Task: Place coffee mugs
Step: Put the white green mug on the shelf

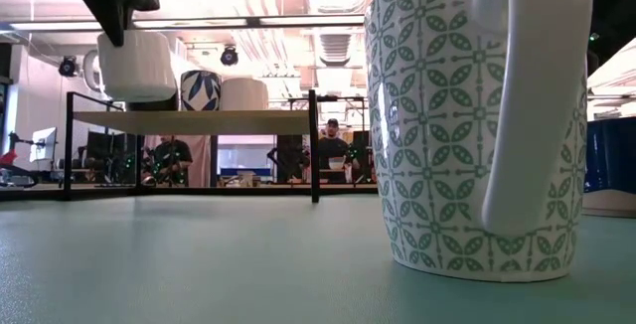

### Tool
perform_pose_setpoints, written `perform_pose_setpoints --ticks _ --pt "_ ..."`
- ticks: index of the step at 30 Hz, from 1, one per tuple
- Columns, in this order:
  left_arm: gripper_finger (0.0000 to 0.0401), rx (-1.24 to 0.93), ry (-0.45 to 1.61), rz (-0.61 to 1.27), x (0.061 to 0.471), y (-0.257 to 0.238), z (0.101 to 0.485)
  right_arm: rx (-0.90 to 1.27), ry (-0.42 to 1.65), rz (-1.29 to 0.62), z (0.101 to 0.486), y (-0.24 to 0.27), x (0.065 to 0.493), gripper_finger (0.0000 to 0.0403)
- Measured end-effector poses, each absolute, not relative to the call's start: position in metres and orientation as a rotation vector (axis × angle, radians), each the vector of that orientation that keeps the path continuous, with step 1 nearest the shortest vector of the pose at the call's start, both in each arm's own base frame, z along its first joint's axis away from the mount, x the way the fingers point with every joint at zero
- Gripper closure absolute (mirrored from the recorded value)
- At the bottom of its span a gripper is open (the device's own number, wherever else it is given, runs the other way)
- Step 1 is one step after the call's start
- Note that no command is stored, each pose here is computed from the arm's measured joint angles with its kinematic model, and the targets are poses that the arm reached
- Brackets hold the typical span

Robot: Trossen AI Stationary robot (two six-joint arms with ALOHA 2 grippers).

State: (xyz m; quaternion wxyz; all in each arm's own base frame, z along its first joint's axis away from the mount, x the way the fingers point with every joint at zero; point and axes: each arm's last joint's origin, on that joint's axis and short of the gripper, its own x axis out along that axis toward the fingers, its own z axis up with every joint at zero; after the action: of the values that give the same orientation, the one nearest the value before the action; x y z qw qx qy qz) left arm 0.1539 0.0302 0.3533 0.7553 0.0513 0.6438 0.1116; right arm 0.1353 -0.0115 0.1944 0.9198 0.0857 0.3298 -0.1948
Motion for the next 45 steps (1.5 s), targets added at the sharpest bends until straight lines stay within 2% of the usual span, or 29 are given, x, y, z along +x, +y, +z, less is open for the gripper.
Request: perform_pose_setpoints --ticks 13,34,45 --pt "0.0395 0.295 1.487 0.129 0.146 0.06 0.351 0.176 0.678 -0.4 0.194 -0.012 0.135 0.0266" --pt "0.0394 0.357 1.545 0.054 0.13 0.089 0.35 0.176 0.678 -0.4 0.194 -0.012 0.135 0.0266" --pt "0.0375 0.355 1.556 0.082 0.128 0.092 0.35 0.176 0.678 -0.4 0.194 -0.012 0.135 0.0266"
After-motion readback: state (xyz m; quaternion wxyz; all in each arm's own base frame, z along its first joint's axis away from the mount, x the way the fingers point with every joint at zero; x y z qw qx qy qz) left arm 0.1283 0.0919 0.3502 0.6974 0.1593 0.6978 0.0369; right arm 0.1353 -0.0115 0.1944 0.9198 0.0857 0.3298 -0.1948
